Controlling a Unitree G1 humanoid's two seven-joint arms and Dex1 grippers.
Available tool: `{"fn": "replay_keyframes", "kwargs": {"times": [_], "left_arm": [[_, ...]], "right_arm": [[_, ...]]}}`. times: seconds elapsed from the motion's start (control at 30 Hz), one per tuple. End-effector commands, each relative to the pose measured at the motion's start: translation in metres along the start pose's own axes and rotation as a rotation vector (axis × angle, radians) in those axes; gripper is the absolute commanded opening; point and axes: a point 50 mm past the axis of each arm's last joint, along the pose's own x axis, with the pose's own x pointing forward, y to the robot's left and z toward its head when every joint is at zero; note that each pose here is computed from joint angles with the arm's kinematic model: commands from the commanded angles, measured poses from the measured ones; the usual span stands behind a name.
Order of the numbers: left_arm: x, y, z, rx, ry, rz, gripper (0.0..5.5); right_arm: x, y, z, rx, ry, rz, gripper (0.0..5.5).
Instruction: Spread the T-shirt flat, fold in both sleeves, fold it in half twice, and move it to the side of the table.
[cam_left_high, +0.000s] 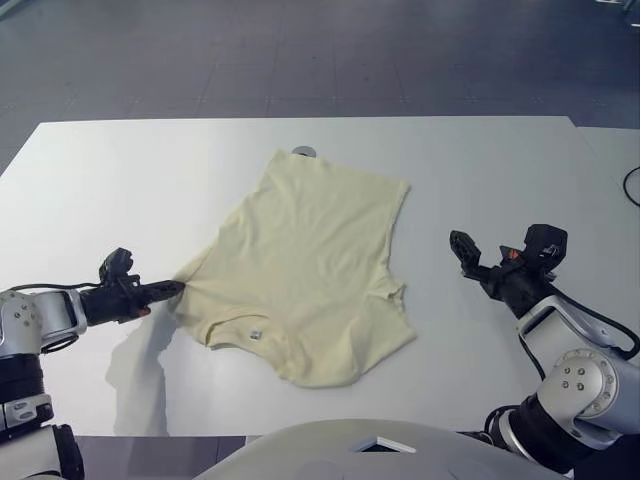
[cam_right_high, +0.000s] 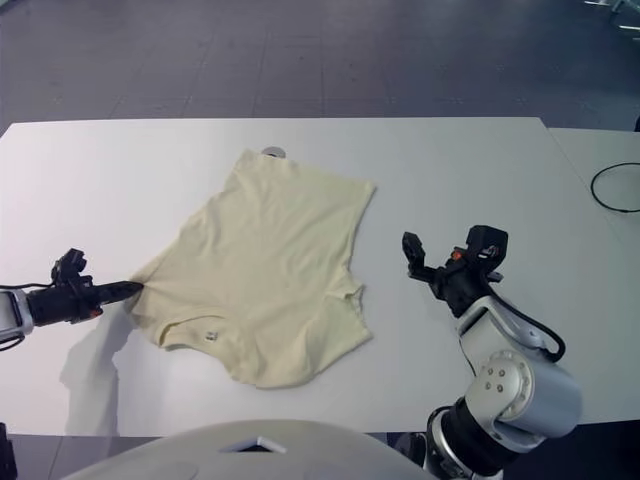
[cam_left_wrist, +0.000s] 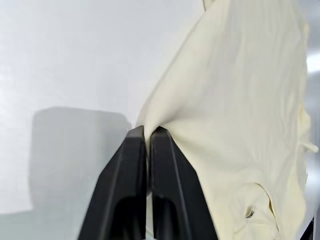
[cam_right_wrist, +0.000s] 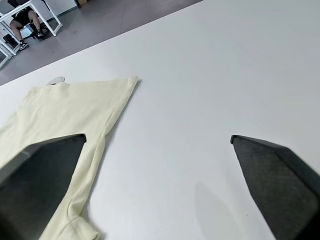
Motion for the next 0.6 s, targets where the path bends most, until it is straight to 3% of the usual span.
{"fn": "replay_keyframes", "kwargs": {"times": [0.03,0.27,0.47,0.6], "left_arm": [[-0.014,-0.023,0.022,0.093,-0.009,-0.035,0.04],[-0.017,-0.085,0.037,0.357,0.083,-0.142,0.04],[-0.014,-0.112,0.016,0.549,0.252,-0.175,0.04],[-0.008,-0.128,0.007,0.621,0.271,-0.232,0.04]], "right_arm": [[0.002,0.003,0.001,-0.001,-0.009,0.009,5.40],[-0.006,0.005,-0.010,0.040,-0.021,-0.029,5.40],[-0.008,0.007,-0.014,0.055,-0.035,-0.047,5.40],[-0.008,0.008,-0.015,0.057,-0.038,-0.045,5.40]]}}
